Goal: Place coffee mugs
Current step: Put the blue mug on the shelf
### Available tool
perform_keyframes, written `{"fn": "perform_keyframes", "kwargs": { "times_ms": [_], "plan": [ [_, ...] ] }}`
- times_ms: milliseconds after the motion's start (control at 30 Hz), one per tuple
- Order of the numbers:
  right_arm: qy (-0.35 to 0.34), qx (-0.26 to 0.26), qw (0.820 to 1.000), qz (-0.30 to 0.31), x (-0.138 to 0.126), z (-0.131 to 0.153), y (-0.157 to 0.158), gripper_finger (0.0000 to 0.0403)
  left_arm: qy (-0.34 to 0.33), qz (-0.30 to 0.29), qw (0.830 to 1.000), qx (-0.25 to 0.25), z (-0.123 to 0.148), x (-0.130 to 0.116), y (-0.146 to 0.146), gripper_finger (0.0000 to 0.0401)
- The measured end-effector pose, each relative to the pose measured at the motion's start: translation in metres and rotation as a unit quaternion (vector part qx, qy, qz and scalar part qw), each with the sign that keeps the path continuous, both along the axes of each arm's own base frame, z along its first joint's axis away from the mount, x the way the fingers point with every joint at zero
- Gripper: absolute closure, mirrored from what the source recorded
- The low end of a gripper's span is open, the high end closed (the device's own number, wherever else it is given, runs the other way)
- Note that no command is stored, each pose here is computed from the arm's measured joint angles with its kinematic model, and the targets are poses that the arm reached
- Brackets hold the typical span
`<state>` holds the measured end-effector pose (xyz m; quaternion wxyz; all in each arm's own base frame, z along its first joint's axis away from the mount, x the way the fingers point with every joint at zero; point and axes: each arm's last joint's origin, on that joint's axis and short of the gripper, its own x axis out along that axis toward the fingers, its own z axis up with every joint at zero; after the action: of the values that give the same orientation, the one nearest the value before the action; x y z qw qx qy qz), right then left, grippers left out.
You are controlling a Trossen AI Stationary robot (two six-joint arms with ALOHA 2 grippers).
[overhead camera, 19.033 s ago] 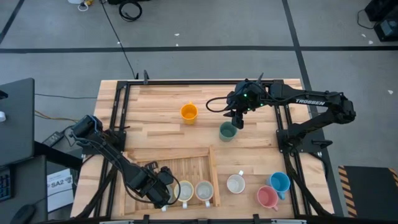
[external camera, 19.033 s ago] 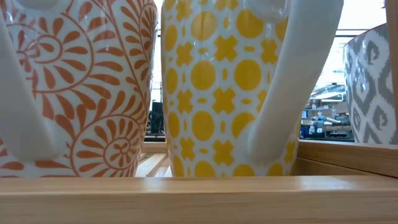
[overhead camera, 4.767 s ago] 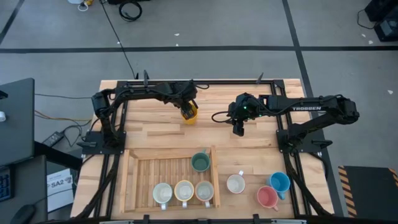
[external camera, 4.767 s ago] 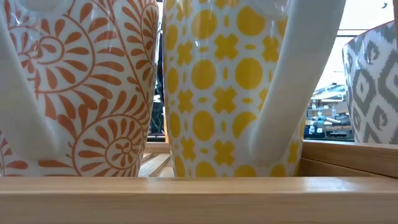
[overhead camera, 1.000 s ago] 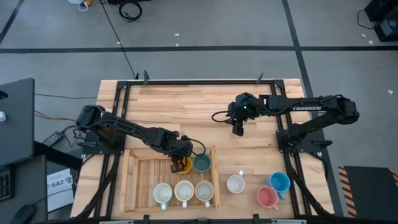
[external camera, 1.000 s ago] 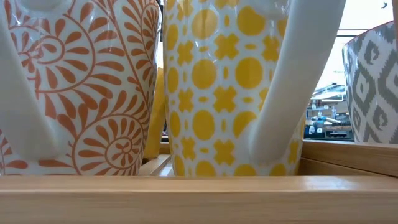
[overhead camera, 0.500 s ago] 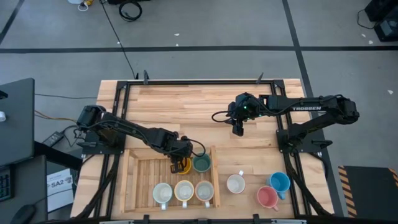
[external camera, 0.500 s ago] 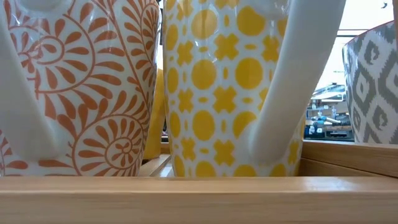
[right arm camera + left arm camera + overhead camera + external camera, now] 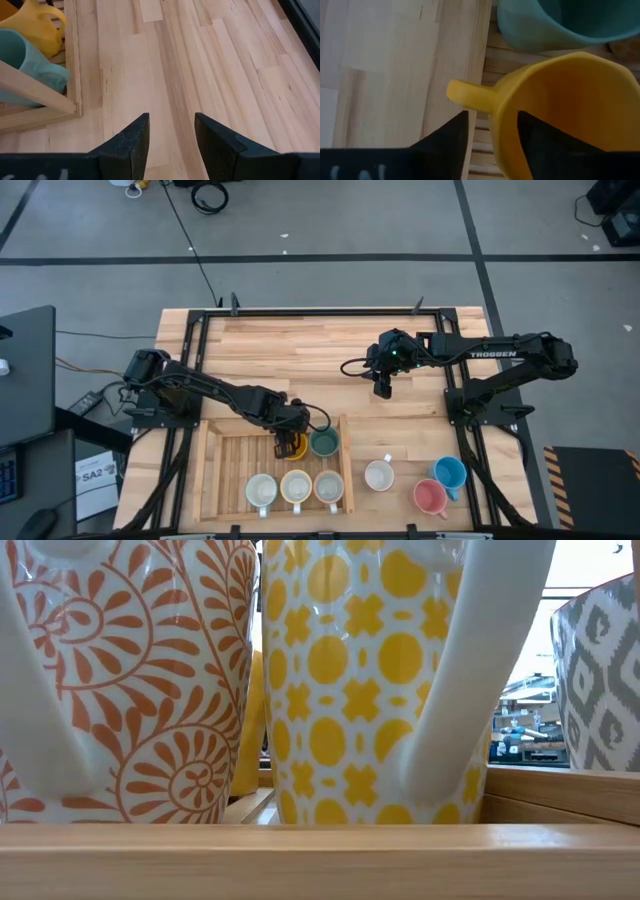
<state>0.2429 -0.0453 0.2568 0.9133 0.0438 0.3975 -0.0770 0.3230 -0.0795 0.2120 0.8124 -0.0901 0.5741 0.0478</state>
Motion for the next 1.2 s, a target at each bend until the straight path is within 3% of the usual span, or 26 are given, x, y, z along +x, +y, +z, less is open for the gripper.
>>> {"fn": "perform_keyframes", "kwargs": {
  "times_ms": [267,667,967,1200],
  "plan": [
    [0.000,0.000,1.000,0.000,0.000,0.000,0.000,0.0240,-0.002,0.000,1.000,0.000,0.001,0.000,0.000,0.0181],
    [0.001,0.001,1.000,0.004,0.000,0.000,0.000,0.0240,-0.016,0.000,1.000,-0.004,0.002,0.003,-0.001,0.0179],
    [0.021,0.036,0.999,0.024,-0.002,0.025,0.003,0.0240,-0.030,0.000,1.000,-0.007,0.011,0.000,0.000,0.0179],
    [0.038,0.104,0.993,0.028,-0.006,0.044,0.010,0.0240,-0.059,0.000,0.998,-0.015,0.032,-0.009,0.002,0.0179]
  ]
}}
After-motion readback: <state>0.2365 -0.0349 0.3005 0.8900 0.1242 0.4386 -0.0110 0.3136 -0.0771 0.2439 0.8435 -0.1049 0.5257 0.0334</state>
